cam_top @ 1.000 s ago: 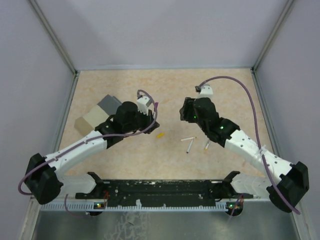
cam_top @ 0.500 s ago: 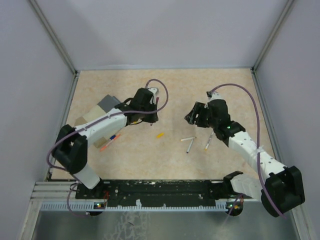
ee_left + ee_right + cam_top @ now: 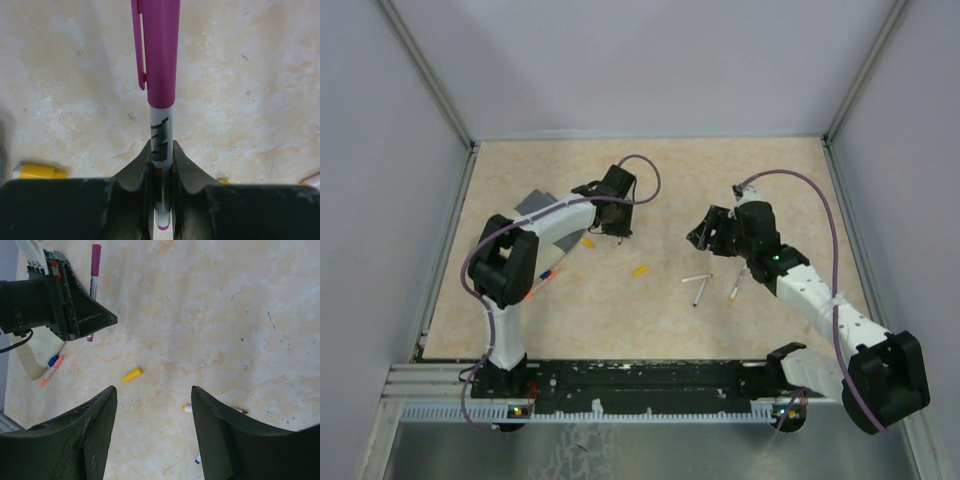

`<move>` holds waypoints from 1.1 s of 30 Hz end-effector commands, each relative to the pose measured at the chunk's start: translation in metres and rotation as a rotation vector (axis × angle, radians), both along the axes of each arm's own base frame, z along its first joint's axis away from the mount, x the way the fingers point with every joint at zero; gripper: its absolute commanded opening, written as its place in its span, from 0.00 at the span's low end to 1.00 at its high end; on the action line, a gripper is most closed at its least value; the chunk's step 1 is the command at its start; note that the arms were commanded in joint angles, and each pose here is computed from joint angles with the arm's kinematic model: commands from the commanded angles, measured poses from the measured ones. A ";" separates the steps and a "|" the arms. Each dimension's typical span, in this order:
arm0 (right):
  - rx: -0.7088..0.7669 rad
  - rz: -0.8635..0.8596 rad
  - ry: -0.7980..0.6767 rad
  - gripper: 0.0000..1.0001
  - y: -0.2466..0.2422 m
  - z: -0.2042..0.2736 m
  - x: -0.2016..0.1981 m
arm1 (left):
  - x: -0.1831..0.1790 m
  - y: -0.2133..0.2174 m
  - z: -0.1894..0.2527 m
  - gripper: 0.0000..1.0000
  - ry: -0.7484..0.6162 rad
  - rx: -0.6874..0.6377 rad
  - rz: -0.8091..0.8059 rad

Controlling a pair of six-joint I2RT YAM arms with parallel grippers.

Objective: Insert the pens into the pen caps
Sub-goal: Place the pen at the center of the board.

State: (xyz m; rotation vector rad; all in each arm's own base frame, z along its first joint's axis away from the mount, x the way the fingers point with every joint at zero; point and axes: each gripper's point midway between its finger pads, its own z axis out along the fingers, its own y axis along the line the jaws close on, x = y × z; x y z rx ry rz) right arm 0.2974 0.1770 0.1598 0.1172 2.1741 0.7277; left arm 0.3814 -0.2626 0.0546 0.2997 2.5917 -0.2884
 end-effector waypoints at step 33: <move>0.042 0.106 -0.024 0.61 0.014 0.017 -0.009 | 0.002 0.036 -0.010 0.30 0.009 0.160 0.067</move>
